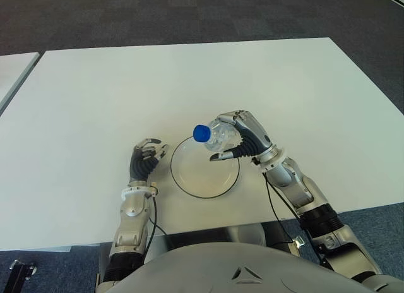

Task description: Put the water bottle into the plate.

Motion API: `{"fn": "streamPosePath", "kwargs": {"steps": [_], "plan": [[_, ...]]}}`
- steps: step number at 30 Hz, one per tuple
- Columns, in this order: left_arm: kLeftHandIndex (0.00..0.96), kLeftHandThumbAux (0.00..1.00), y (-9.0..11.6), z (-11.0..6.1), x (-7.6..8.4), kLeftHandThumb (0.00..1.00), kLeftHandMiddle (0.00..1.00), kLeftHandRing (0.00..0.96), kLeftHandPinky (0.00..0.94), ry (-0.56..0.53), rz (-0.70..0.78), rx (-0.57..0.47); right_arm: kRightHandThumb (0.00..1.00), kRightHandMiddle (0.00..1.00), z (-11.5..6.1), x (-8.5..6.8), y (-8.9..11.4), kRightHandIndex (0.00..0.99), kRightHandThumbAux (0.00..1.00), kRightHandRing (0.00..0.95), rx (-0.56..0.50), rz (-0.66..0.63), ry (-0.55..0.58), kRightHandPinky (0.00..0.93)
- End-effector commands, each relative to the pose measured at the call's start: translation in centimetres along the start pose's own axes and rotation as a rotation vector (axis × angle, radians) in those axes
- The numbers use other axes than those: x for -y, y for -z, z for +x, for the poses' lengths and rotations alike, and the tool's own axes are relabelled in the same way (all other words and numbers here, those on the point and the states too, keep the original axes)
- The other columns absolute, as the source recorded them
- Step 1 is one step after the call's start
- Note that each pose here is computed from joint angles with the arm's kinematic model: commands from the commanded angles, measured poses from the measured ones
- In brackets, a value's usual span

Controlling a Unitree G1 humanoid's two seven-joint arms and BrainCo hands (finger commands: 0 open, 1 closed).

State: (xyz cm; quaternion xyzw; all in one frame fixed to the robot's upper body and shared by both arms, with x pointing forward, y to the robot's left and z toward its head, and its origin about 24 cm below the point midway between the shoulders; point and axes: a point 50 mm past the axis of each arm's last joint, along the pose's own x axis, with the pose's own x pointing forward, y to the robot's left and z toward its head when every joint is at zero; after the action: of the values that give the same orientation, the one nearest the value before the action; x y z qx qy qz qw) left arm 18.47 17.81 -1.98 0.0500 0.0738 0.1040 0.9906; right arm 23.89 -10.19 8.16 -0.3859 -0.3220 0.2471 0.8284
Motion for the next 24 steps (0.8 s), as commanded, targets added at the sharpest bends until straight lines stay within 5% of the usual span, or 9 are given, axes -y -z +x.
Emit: {"fn": "streamPosePath", "kwargs": {"steps": [1, 11, 24], "plan": [[0.437, 0.724, 0.7, -0.4, -0.2, 0.701, 0.862, 0.869, 0.861, -0.014, 0.007, -0.044, 0.705, 0.904, 0.3, -0.3, -0.8, 0.438, 0.728, 0.900, 0.029, 0.035, -0.057, 0.895], [0.437, 0.724, 0.9, -0.3, -0.4, 0.701, 0.867, 0.874, 0.867, -0.020, 0.018, -0.053, 0.704, 0.912, 0.7, -4.2, -0.4, 0.438, 0.727, 0.904, 0.010, 0.028, -0.260, 0.899], [0.437, 0.724, 0.8, -0.4, -0.5, 0.701, 0.870, 0.877, 0.869, -0.031, 0.017, -0.058, 0.702, 0.900, 1.2, -6.3, 1.6, 0.438, 0.729, 0.894, -0.012, -0.078, -0.392, 0.877]]}}
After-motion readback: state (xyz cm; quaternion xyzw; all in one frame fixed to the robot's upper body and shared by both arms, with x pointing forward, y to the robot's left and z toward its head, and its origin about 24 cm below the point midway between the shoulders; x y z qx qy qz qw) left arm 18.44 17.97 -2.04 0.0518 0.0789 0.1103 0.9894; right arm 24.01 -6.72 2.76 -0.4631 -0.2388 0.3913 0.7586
